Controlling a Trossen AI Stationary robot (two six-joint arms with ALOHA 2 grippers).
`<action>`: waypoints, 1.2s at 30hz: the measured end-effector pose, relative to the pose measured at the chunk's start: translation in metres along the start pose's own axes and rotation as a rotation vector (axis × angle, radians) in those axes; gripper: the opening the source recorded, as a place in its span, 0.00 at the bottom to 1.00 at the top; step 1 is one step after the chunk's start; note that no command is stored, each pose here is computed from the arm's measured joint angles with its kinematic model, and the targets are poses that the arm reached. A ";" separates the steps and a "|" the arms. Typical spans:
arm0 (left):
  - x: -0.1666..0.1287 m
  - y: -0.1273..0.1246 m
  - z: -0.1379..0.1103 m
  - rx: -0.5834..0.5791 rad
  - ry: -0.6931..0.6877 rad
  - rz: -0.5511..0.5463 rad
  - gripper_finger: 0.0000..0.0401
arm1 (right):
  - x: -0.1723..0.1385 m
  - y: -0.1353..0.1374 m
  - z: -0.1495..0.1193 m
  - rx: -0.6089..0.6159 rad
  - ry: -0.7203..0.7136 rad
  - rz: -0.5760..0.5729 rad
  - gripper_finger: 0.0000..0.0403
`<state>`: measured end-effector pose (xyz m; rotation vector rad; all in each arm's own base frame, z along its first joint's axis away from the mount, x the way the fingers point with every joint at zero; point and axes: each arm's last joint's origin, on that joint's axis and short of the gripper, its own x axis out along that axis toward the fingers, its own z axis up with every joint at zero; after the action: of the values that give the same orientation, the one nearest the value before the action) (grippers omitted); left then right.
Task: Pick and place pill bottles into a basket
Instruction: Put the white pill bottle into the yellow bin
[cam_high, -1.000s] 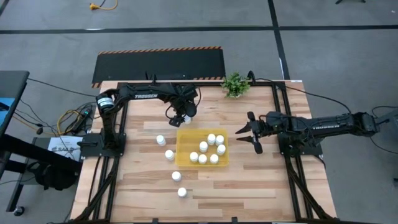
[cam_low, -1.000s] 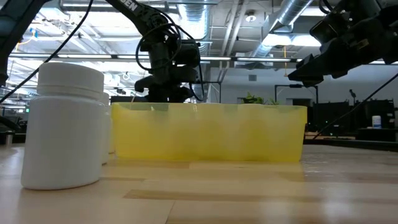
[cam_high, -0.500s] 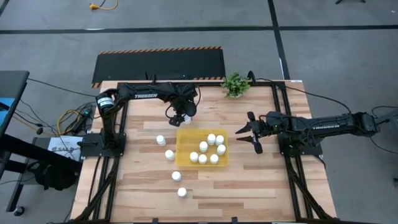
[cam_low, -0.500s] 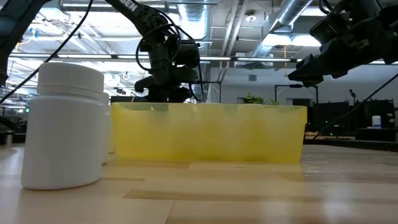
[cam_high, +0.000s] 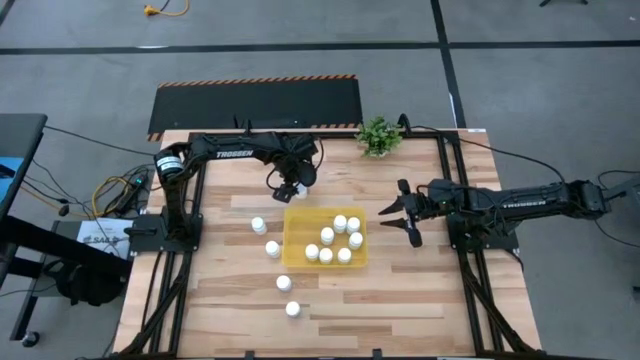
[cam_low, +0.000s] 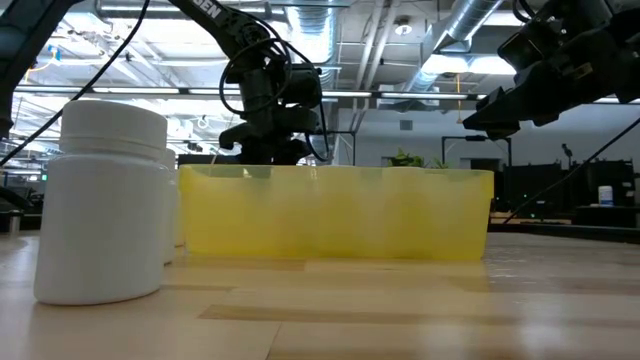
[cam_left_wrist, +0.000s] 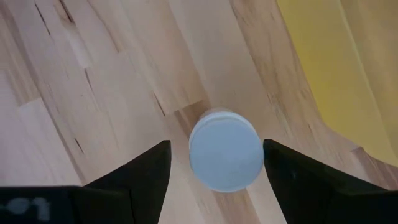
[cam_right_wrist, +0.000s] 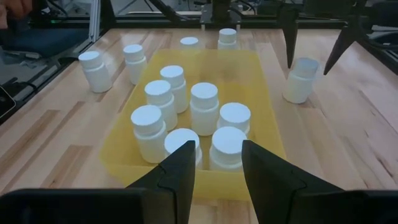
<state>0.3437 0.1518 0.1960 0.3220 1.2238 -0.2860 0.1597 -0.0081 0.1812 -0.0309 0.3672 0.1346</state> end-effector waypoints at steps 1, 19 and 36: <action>0.000 0.000 0.000 0.000 -0.001 0.000 0.60 | 0.000 0.000 0.000 0.000 0.000 0.000 0.31; 0.000 -0.002 0.002 0.010 0.001 -0.005 0.38 | 0.000 0.000 0.000 0.000 0.000 0.000 0.31; -0.028 0.005 0.018 0.011 0.027 0.042 0.40 | 0.000 0.000 0.000 0.000 0.001 0.001 0.31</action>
<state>0.3523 0.1503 0.2284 0.3615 1.2414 -0.2525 0.1597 -0.0081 0.1811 -0.0310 0.3687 0.1350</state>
